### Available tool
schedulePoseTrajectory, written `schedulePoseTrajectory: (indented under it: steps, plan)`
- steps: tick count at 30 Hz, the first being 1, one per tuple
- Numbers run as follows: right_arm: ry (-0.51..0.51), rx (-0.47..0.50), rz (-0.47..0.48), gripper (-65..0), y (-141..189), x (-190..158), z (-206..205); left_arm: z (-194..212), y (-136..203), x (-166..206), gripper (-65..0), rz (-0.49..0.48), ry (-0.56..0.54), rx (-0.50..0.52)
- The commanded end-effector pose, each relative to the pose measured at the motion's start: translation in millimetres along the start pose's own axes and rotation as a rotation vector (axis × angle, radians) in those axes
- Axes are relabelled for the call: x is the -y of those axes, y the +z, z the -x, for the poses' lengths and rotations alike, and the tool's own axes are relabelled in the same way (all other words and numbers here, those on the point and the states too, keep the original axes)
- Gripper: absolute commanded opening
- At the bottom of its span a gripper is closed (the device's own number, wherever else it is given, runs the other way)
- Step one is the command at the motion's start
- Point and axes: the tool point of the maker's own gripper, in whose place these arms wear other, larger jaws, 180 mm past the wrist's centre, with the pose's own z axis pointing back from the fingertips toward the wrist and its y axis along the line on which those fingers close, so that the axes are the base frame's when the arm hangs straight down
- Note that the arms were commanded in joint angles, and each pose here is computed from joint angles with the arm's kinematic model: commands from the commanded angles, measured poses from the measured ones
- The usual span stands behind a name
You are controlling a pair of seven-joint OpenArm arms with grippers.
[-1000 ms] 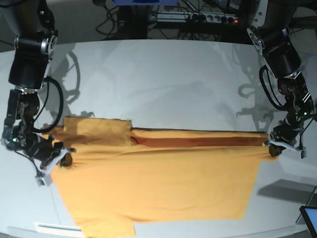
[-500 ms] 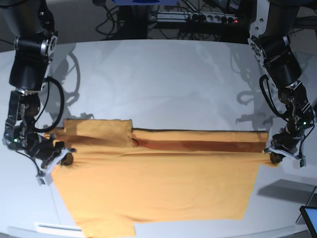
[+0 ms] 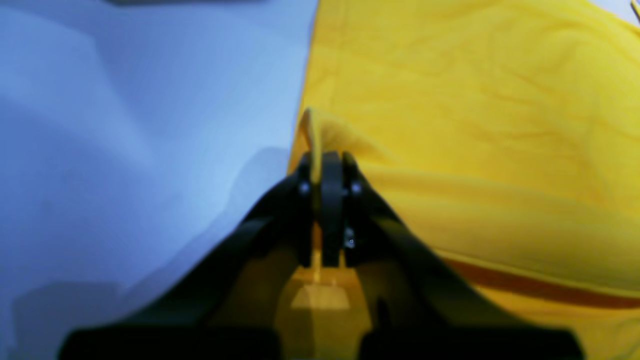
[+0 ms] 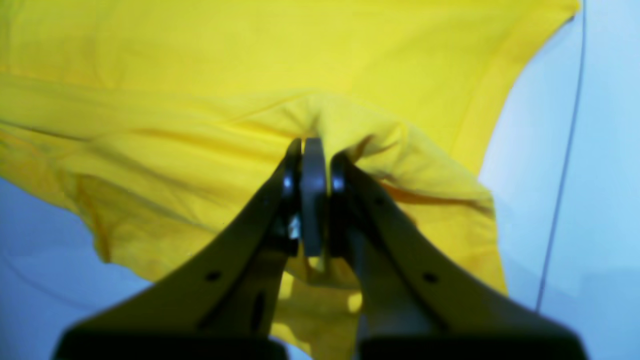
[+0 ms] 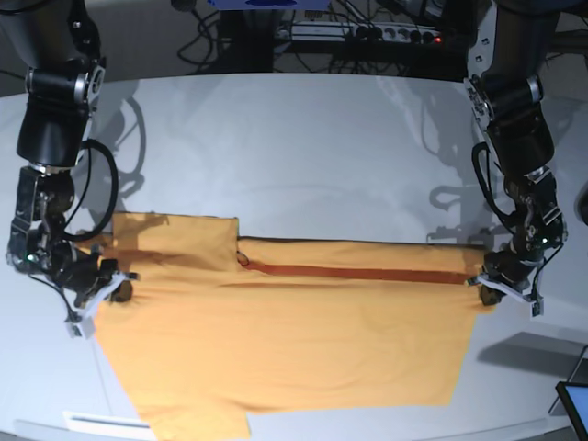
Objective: Fold the T-shirt properly
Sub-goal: 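Open both grippers and release the folded edge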
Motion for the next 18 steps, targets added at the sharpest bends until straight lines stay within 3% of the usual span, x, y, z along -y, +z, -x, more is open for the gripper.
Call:
schedulePoseTrajectory:
  steps: [1,7,9,14,18]
  plan:
    - [0.019,0.076,0.010,-64.7,9.2,3.5,-30.2,-40.1,2.9,-5.9,-65.0,-0.013,-0.006,0.093]
    - [0.084,0.049,-0.015,-64.7,0.4,-14.6,-30.7,-53.5,2.1,-3.5,-64.3,-0.010,-0.002,0.117]
    - [0.112,0.041,-0.025,-64.7,-2.7,-22.1,-32.0,-61.5,1.7,-2.3,-58.4,-0.008,-0.003,0.128]
    - [0.111,0.044,-0.039,-64.7,-11.8,-26.1,-30.8,-57.0,-5.5,-2.8,-36.3,-0.005,0.036,0.104]
    - [0.082,0.019,-0.037,-64.4,-18.1,-20.2,-25.8,-58.5,-6.6,-5.4,-32.2,-0.008,0.045,0.100]
